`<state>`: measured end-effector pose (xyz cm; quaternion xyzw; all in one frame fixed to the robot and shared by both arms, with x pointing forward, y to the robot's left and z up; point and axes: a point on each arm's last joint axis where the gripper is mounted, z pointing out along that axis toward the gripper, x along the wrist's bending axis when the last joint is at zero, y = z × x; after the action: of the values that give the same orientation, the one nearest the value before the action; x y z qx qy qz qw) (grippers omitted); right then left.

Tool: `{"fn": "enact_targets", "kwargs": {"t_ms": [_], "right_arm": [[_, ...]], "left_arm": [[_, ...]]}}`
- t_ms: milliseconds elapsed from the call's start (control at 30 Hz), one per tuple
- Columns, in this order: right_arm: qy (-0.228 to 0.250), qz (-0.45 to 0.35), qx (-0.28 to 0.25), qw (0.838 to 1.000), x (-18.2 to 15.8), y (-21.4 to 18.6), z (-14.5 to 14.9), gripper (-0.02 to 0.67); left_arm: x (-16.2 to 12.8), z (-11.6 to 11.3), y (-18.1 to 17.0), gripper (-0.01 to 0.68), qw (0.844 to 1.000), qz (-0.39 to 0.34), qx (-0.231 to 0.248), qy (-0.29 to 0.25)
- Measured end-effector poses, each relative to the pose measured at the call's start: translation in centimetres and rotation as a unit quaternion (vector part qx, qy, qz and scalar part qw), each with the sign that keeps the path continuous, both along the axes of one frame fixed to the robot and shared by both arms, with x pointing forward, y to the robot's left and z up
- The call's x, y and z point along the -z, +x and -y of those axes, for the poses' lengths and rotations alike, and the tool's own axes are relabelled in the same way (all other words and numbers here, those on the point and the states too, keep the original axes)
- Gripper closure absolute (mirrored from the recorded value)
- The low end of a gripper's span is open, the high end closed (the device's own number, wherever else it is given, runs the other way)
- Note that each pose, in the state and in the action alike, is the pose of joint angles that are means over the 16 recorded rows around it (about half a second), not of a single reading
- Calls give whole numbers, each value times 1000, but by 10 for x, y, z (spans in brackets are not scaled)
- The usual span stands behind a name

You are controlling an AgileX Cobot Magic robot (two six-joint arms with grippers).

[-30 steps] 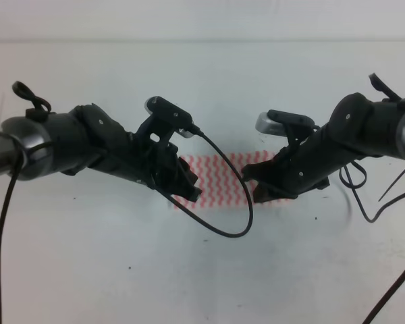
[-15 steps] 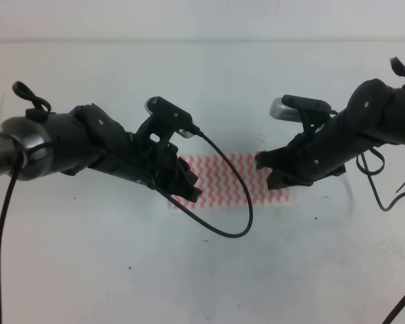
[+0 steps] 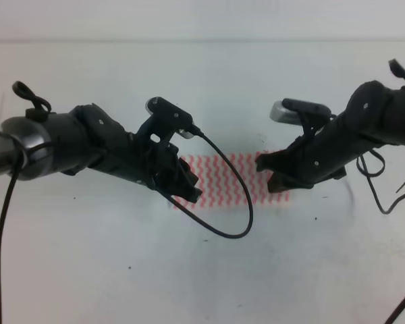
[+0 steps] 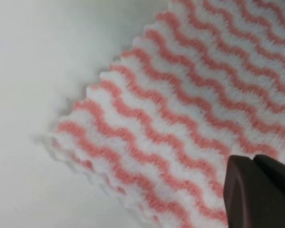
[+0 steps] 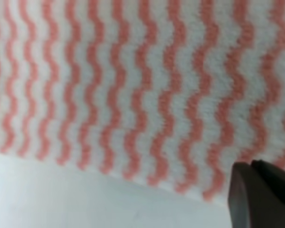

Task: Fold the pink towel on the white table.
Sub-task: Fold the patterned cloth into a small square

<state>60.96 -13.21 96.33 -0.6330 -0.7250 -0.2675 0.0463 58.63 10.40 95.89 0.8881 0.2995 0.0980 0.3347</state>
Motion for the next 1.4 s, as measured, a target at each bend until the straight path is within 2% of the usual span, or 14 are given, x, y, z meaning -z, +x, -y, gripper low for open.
{"fn": "enact_targets", "kwargs": {"t_ms": [233, 500, 800, 1067, 1233, 1400], "right_arm": [[-4, 35, 1, 999, -26, -4, 4, 667], [-32, 63, 24, 997, -49, -8, 19, 667], [-50, 64, 65, 995, -55, -4, 39, 667], [-29, 64, 87, 994, -56, -1, 42, 658], [-10, 55, 95, 994, -52, 1, 39, 587], [9, 37, 99, 994, -44, 3, 35, 487]], "left_arm": [[-1, 0, 3, 677, 1000, 11, -13, -3], [-7, -2, 3, 677, 999, 26, -29, -13], [-21, -10, -9, 677, 996, 63, -51, -34], [-17, -12, -16, 677, 993, 70, -66, -62], [-7, -8, -14, 677, 992, 57, -73, -86], [0, -6, -8, 677, 990, 48, -83, -104]]}}
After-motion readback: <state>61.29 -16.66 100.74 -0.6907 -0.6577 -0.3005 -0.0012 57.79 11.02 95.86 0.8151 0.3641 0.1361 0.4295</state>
